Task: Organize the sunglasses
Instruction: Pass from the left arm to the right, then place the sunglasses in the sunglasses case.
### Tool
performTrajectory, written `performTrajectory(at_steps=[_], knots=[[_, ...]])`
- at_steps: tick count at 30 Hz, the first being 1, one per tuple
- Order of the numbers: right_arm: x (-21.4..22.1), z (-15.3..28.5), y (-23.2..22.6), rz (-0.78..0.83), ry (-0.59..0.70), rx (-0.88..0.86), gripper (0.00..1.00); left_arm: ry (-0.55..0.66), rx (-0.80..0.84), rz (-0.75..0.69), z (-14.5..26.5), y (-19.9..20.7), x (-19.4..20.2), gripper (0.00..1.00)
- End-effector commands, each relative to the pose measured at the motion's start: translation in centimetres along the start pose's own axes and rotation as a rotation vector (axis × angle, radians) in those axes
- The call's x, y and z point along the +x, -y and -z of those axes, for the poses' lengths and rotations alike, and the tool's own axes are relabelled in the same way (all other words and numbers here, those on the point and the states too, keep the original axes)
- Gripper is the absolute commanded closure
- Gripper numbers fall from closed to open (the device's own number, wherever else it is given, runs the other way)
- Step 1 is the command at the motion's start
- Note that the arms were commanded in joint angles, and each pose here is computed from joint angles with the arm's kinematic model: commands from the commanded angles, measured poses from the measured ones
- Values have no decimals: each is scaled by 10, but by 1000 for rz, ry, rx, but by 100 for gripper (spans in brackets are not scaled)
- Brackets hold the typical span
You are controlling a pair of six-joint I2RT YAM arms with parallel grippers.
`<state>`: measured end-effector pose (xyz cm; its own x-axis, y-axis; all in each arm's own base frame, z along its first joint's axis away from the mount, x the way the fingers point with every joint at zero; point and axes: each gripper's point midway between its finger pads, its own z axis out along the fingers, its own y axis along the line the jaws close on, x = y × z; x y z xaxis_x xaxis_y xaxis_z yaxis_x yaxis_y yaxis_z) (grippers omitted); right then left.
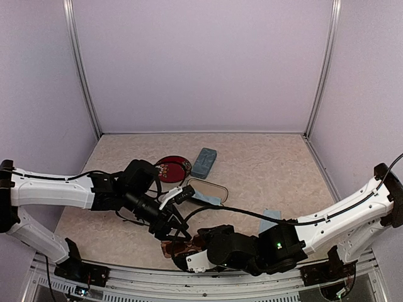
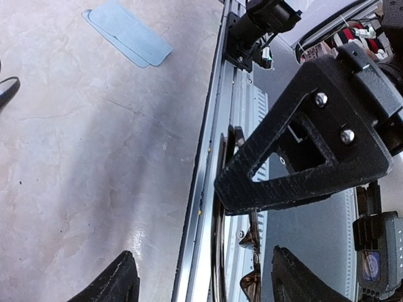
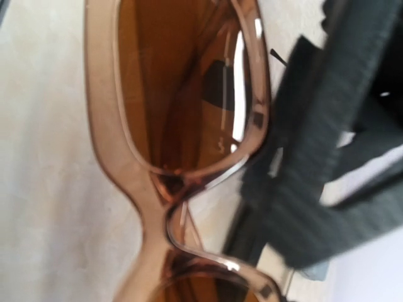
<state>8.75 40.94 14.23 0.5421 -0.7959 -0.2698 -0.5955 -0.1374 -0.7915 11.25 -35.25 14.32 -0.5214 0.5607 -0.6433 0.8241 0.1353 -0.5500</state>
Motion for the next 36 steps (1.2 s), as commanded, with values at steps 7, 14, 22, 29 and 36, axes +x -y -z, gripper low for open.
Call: performTrajectory(at_steps=[7, 14, 22, 29, 36], knots=[[10, 5, 7, -283, 25, -50, 73, 332, -311, -39, 77, -30, -61, 28], [57, -8, 52, -627, 48, -100, 73, 669, -689, 60, 185, -58, -81, 23], [110, -54, 102, -883, -3, -158, 73, 787, -779, 92, 214, -58, -74, 14], [143, -97, 118, -1096, -40, -265, 73, 809, -776, 115, 214, -61, -69, 11], [159, -129, 98, -1147, -83, -407, 74, 804, -769, 120, 209, -64, -69, 11]])
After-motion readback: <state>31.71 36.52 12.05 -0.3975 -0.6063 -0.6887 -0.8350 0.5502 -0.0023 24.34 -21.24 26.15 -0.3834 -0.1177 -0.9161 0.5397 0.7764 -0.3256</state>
